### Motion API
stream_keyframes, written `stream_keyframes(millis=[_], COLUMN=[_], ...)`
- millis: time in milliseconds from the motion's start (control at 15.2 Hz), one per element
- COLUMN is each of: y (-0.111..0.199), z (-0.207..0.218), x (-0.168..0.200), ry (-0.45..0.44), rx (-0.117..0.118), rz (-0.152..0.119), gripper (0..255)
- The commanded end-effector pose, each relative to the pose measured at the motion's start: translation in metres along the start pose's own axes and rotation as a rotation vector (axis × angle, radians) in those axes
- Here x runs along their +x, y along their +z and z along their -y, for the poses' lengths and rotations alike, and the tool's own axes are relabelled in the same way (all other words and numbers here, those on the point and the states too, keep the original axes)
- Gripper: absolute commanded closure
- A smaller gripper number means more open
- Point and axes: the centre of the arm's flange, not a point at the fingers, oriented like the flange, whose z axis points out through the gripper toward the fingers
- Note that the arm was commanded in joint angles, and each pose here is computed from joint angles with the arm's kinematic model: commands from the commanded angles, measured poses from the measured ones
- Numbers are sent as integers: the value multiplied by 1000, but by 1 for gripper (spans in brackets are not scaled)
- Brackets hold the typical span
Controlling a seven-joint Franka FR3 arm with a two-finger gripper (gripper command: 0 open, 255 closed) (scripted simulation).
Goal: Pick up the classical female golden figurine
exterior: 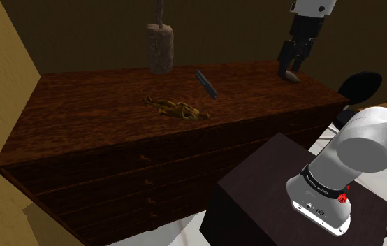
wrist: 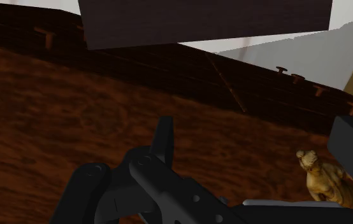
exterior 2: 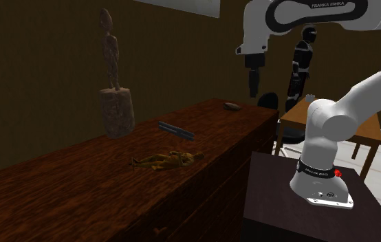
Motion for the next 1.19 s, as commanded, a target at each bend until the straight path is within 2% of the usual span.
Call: stream_keyframes(millis=[0, 1122], y=[0, 85], z=[0, 166], x=[0, 121], ry=[0, 194], rx=[0, -20], rz=[0, -52], gripper=[0, 0])
